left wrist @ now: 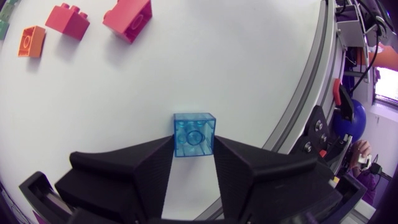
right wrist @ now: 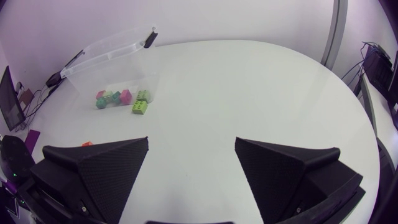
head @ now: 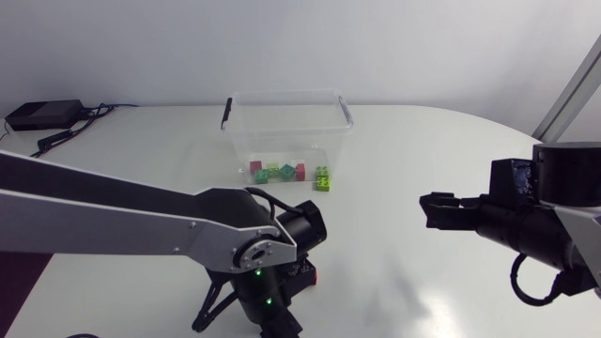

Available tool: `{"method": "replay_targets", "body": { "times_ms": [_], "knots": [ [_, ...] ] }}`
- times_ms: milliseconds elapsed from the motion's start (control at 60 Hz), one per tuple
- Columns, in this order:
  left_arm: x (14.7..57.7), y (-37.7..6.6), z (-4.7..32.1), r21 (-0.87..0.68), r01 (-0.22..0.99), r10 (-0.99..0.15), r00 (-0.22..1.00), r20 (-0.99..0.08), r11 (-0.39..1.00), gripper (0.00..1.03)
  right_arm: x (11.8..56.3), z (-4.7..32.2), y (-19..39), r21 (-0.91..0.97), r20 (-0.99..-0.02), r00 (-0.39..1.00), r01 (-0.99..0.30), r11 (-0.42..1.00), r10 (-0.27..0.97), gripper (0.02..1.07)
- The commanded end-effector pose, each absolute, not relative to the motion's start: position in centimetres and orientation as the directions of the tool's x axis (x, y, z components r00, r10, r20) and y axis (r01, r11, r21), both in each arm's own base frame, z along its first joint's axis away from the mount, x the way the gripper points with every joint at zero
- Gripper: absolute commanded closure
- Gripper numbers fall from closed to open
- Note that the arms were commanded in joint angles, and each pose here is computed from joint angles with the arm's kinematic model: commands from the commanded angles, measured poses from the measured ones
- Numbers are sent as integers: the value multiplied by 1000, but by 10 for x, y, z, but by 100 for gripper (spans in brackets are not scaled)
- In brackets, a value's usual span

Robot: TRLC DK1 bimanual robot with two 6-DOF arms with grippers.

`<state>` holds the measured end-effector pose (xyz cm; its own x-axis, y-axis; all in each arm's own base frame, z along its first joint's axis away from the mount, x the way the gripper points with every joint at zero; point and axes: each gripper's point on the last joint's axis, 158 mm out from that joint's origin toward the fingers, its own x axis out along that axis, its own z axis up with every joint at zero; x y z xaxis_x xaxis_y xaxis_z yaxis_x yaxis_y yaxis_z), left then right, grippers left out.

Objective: Place the duplo bricks in the container

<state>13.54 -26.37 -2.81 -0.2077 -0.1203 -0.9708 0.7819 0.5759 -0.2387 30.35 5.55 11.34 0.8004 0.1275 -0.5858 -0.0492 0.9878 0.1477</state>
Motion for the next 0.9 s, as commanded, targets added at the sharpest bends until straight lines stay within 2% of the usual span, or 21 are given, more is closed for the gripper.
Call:
{"method": "replay_targets", "body": {
  "times_ms": [0,133,183,300,483,567,650,783,883],
  "knots": [
    [128,-251,-33,-239,768,-96,-228,-969,595,76,301,118,60,166,-584,800,-48,985,138,6],
    [144,-256,0,-240,764,-185,-160,-970,599,76,294,118,81,178,-614,766,-99,979,190,6],
    [166,-255,32,-237,749,-250,-99,-963,618,76,287,111,98,169,-665,713,-143,975,220,6],
    [199,-250,81,-213,749,-349,26,-937,628,76,280,104,123,178,-712,652,-191,965,260,6],
    [244,-236,134,-133,732,-409,211,-888,668,76,265,86,170,154,-766,542,-367,917,345,6],
    [270,-230,152,-113,708,-440,297,-847,697,76,255,81,198,223,-777,430,-494,840,459,6],
    [290,-227,161,-87,696,-458,368,-809,713,76,257,90,214,302,-728,376,-575,761,573,6],
    [324,-224,179,-47,670,-485,484,-728,740,76,260,73,220,226,-778,316,-665,711,543,6],
    [348,-219,193,-17,649,-493,560,-666,761,76,259,49,222,105,-837,300,-733,672,457,6]
  ]
}}
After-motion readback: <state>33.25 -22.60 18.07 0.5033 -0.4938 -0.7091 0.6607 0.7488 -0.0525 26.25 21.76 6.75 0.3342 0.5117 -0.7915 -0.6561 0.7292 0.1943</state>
